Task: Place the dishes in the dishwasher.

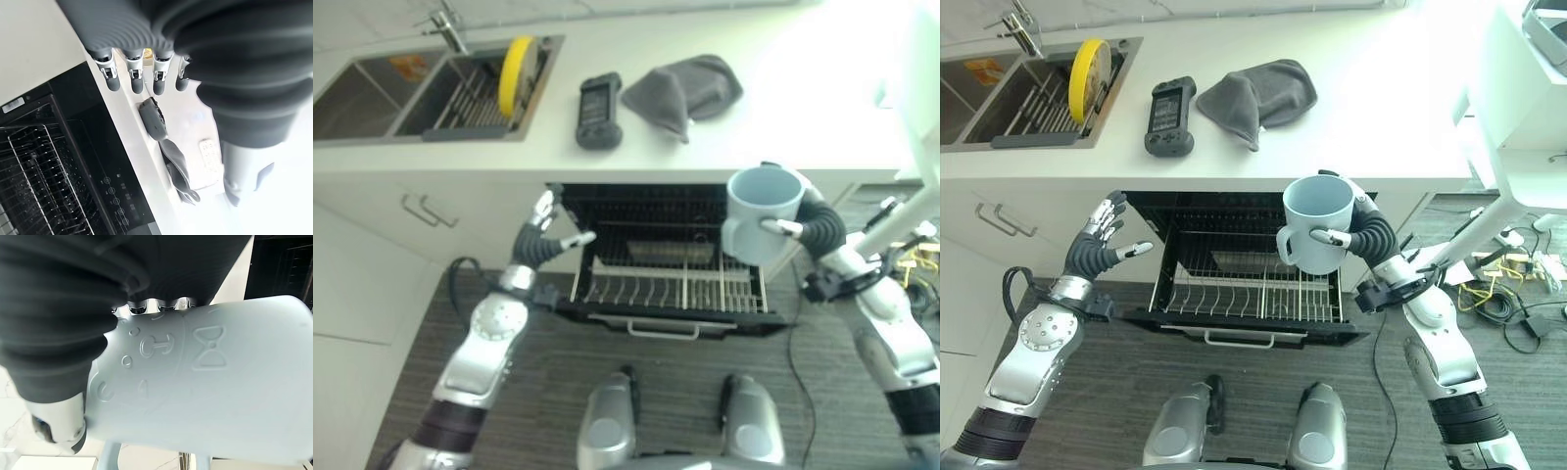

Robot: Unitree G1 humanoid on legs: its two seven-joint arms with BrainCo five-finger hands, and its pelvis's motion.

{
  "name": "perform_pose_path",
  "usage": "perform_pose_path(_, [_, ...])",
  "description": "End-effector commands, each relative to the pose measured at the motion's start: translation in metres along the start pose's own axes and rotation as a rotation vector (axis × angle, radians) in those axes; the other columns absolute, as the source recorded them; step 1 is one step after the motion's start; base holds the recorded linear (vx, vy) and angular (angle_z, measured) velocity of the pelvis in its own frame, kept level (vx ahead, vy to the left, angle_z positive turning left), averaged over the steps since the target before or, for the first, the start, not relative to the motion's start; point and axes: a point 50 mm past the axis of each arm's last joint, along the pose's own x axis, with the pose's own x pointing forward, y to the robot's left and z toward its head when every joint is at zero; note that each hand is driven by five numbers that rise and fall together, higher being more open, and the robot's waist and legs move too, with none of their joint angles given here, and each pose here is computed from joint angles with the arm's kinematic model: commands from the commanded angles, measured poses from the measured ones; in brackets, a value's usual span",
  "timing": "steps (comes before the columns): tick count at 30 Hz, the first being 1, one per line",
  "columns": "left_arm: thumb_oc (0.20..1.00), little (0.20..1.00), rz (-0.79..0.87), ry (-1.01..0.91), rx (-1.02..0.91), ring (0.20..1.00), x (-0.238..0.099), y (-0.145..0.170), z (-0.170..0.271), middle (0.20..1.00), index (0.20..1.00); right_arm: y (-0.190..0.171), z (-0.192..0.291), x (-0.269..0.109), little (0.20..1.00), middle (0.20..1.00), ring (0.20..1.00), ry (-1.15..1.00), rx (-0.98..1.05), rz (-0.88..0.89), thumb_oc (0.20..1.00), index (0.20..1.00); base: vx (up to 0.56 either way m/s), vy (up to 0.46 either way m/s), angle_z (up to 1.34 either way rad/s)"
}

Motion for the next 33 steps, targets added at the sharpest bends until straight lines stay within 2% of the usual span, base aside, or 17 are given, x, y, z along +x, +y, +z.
perform_pose_path(1, [1.000,1.000,-0.005,-0.024,0.020,1.000,-0.008,0.001,0.005,1.000,1.000,0.010,0.019,0.001,0.200,0.200,0.200,-0.098,0.008,0.036,0.200,0.200,0.10,-0.002,-0.03])
perform_pose_path(10, [1.000,1.000,0.073,-0.046,-0.012,1.000,-0.021,0.009,0.006,1.000,1.000,0.011,0.009,-0.009,0.200,0.200,0.200,-0.039,0.035,0.045,0.200,0.200,0.08,-0.004,-0.02])
perform_pose_path(15, [1.000,1.000,0.124,-0.192,-0.035,1.000,-0.021,0.014,0.023,1.000,1.000,0.011,0.010,-0.010,0.200,0.200,0.200,-0.073,0.042,0.003,0.200,0.200,-0.10,-0.015,0.00])
perform_pose_path(23, [1.000,1.000,0.178,-0.397,-0.070,1.000,0.004,0.009,0.054,1.000,1.000,0.006,0.018,0.005,0.200,0.200,0.200,-0.132,-0.065,-0.007,0.200,0.200,-0.16,0.028,0.17])
perform_pose_path(33, [1.000,1.000,0.201,-0.382,-0.098,1.000,0.000,0.014,0.048,1.000,1.000,0.002,0.017,0.000,0.200,0.200,0.200,-0.090,-0.075,0.030,0.200,0.200,-0.01,0.019,-0.05])
